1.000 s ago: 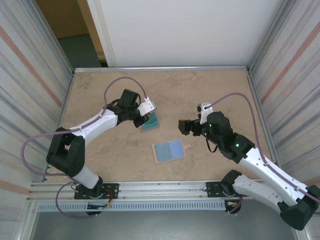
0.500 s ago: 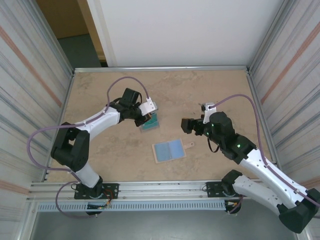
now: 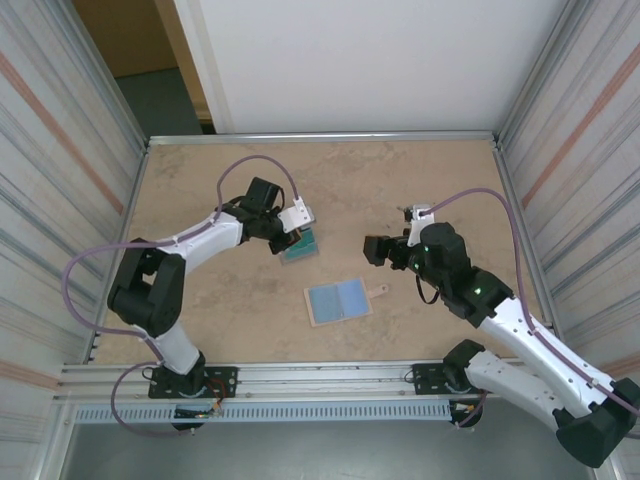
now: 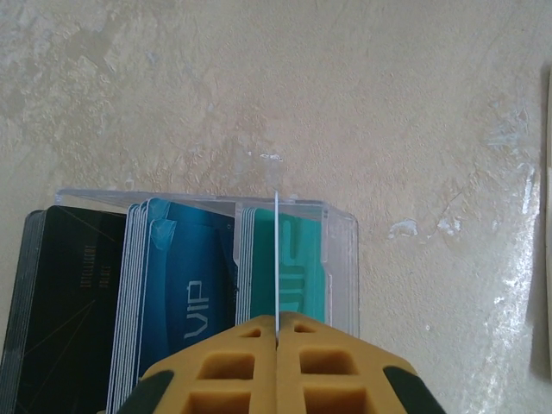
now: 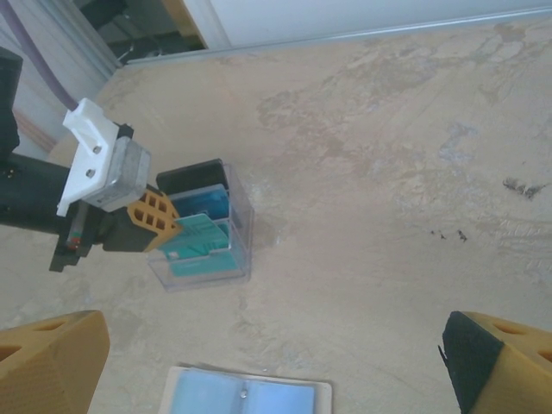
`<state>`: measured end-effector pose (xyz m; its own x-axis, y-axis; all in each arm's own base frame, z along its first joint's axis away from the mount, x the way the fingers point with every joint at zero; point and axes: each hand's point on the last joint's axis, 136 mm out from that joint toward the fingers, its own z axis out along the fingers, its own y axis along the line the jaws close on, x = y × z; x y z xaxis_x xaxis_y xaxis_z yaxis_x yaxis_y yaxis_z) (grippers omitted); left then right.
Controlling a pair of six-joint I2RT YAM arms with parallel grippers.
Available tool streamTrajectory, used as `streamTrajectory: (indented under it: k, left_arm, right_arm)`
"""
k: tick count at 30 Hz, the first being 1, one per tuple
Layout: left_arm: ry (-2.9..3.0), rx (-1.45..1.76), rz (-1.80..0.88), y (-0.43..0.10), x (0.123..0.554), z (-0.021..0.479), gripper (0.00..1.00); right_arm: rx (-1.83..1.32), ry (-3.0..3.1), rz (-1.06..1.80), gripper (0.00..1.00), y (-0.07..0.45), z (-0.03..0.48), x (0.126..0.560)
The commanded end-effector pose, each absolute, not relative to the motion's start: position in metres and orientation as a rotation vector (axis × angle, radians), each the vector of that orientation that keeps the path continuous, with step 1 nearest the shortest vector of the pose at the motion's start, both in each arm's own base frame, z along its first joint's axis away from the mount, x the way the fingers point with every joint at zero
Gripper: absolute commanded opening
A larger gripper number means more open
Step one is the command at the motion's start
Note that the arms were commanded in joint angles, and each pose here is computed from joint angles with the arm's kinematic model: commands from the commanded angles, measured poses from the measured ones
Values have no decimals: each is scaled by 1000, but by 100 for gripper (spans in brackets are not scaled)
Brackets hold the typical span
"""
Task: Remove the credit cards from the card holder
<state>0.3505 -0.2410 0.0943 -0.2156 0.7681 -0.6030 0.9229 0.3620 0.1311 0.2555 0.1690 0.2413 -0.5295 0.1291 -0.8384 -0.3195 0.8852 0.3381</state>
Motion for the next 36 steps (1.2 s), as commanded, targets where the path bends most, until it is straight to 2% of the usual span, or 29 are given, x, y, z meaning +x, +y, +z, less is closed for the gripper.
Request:
streamTrajectory:
  k: [1, 7, 18, 19, 26, 30, 33, 36]
  left_arm:
    - [2039, 1468, -346, -241, 358, 97, 8]
    - [2032, 1456, -341, -241, 359, 104, 18]
    - [1973, 1385, -345, -240, 349, 142, 21]
    - [1961, 1371, -350, -240, 347, 149, 29]
    - [1881, 1271, -367, -238, 322, 185, 54]
    - [1849, 1191, -312, -230, 306, 200, 78]
    - [1852, 1097, -278, -222, 299, 208, 86]
    - [1872, 992, -228, -211, 293, 212, 99]
  right_arm:
    - [-117, 2075, 586, 99, 169, 237, 255]
    - [-118, 2093, 591, 99, 172, 232, 256]
    - [-121, 2142, 594, 99, 177, 221, 259]
    - [-119, 2147, 592, 99, 178, 220, 259]
    - [-80, 2196, 581, 99, 178, 208, 260]
    - [-49, 2233, 563, 99, 178, 198, 261]
    - [-44, 2256, 554, 99, 181, 190, 260]
    - [-43, 2275, 539, 99, 185, 183, 258]
